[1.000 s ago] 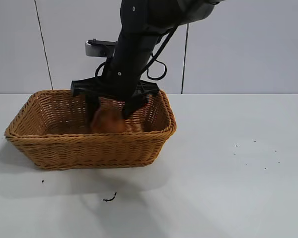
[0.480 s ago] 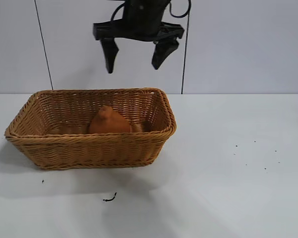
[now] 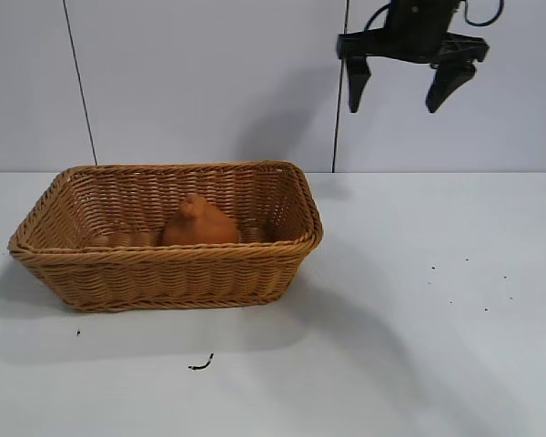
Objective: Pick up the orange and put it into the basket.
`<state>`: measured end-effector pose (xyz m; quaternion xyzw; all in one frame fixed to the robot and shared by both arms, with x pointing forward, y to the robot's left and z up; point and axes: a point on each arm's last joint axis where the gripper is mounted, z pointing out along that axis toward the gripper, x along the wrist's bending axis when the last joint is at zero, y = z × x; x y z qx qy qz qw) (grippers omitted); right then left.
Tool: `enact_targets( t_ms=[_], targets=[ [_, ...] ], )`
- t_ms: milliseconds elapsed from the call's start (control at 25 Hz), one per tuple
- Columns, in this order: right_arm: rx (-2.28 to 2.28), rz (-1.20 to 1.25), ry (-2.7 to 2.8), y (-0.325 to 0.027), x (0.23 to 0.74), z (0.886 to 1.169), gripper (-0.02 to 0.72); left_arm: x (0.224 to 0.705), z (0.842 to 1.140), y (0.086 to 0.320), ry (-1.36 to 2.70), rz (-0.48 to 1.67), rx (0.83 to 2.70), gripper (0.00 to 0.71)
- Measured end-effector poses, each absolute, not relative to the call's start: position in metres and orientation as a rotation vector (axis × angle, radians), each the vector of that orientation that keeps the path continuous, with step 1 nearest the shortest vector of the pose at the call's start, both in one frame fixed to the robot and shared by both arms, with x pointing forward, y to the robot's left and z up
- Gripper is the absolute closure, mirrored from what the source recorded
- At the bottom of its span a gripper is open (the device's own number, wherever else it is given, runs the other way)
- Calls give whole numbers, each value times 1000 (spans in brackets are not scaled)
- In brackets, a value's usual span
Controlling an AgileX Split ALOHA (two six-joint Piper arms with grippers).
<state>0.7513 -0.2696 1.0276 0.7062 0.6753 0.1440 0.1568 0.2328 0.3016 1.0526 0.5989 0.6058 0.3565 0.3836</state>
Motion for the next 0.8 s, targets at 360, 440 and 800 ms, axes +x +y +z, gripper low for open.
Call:
enact_targets(
  t_ms=[360,440,800],
  targets=[
    [2089,384,1967,-275,740,1020,10,233,1053,302,1544,909,1527,44],
    [2107,355,2010,-274,727,1019,10,233,1052,302,1546,908,1528,44],
    [2141,192,2153,-279,592,1052,10,233,1052,302,1545,908,1528,44]
  ],
)
